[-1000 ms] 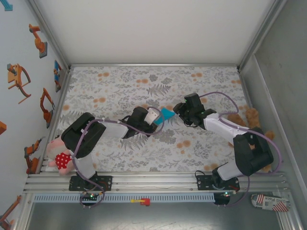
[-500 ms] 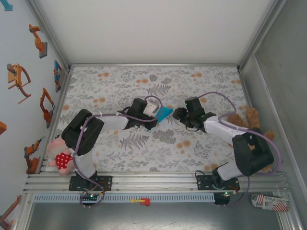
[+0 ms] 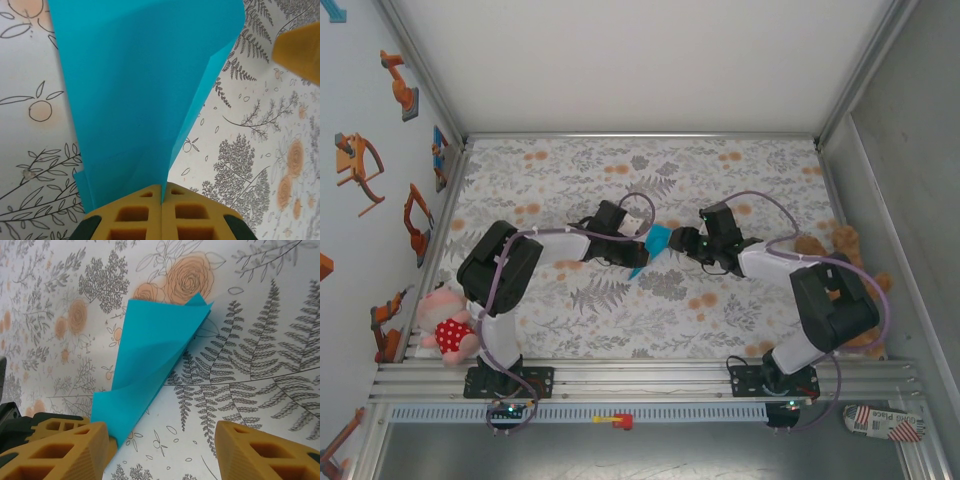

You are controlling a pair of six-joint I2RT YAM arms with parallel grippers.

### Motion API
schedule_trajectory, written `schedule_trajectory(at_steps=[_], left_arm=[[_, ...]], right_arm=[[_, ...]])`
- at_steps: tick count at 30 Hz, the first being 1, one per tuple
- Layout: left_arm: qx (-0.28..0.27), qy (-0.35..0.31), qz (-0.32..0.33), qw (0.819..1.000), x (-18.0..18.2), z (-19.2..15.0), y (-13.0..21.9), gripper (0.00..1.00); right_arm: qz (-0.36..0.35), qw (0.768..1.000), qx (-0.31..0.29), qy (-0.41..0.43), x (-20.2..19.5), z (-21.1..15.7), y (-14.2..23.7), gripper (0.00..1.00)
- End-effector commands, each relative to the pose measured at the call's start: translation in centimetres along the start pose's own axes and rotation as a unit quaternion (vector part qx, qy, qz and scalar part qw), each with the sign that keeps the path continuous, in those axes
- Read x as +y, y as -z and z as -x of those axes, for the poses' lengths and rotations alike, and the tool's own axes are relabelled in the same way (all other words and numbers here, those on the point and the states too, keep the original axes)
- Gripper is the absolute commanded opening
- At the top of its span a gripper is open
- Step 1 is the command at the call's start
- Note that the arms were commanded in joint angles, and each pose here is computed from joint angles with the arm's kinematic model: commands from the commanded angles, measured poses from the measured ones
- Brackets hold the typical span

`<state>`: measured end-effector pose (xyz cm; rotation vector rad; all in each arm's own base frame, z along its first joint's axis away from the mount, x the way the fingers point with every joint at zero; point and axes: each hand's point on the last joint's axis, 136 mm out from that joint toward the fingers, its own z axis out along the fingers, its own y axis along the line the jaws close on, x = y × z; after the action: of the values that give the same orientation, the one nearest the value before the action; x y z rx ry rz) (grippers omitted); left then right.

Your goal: Fold a paper plane with a square sheet of paper (pick it up from the middle)

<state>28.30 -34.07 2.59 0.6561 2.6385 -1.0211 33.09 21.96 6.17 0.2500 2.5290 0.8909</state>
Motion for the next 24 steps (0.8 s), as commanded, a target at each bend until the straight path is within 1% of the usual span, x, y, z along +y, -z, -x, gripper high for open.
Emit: schedule_trajectory(at_steps=[1, 8, 15, 24], left_arm=[[0.008, 0.042, -0.029, 0.999, -0.3, 0.1, -0.3, 0.04], [-0.011, 0.082, -0.052, 0.995, -0.1, 0.5, -0.5, 0.04], [-0.024, 0.119, -0.071, 0.99, 0.3, 0.7, -0.6, 0.04], [-0.03, 0.157, -0.089, 0.983, 0.9, 0.4, -0.9, 0.05]], right_arm=[[0.021, 0.999, 0.013, 0.024, 0.8, -0.1, -0.7, 0.57], [0.017, 0.998, 0.039, 0.048, 1.4, -0.6, -2.0, 0.57], [0.004, 0.997, 0.05, 0.06, 1.6, -0.4, -2.9, 0.56], [-0.015, 0.995, 0.068, 0.066, 1.5, -0.3, -4.3, 0.55]])
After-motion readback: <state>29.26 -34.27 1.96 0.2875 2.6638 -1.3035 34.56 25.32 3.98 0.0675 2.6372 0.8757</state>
